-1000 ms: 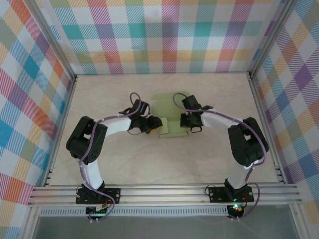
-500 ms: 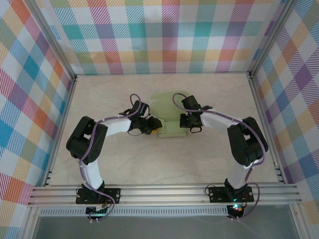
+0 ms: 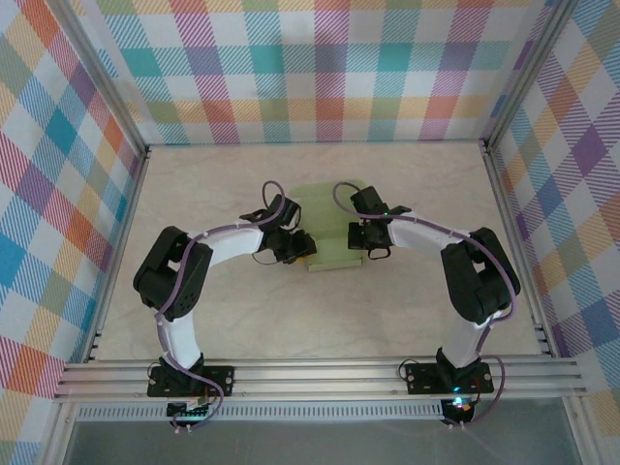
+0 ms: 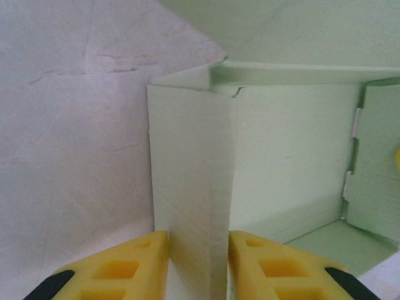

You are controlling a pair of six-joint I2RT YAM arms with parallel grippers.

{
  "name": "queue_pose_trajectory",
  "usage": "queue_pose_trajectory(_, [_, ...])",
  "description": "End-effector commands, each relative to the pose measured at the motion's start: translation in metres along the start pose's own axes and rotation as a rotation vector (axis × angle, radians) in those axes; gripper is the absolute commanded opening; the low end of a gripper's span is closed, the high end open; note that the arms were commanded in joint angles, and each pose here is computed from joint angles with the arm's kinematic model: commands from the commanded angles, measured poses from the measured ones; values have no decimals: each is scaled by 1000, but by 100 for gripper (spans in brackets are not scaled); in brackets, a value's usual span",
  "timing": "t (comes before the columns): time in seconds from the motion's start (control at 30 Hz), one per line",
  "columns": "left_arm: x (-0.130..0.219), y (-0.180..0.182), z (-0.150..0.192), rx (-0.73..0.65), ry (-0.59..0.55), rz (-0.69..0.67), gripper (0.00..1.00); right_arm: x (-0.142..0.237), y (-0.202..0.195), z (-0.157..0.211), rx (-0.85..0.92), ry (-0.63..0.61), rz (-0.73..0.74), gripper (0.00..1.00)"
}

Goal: Fold the paper box

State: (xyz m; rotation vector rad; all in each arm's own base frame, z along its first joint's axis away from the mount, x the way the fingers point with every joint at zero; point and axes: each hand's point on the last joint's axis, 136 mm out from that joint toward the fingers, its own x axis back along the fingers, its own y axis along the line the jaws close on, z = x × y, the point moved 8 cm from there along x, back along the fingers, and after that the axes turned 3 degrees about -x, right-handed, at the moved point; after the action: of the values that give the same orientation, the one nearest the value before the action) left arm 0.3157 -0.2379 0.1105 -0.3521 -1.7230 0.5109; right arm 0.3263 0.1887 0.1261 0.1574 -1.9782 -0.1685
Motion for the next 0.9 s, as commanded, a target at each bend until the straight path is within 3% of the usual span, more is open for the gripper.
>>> queue_pose_trajectory(0.0, [2,2,8,-53,6,-160,29,5,13,-10,15,-37,-2,0])
queue_pose_trajectory(0.47, [-4,-9,11,-86,-38,-380,15,2,20,-4,-41,-34,-35,0])
queue_pose_trajectory(0.67, [-3,-14,11,-99,-54,-445,0,1,23,-2,-46,-37,-23,0])
queue_pose_trajectory(0.87, [-1,-18,9,-115,-71,-498,0,-1,27,0,-46,-37,-23,0])
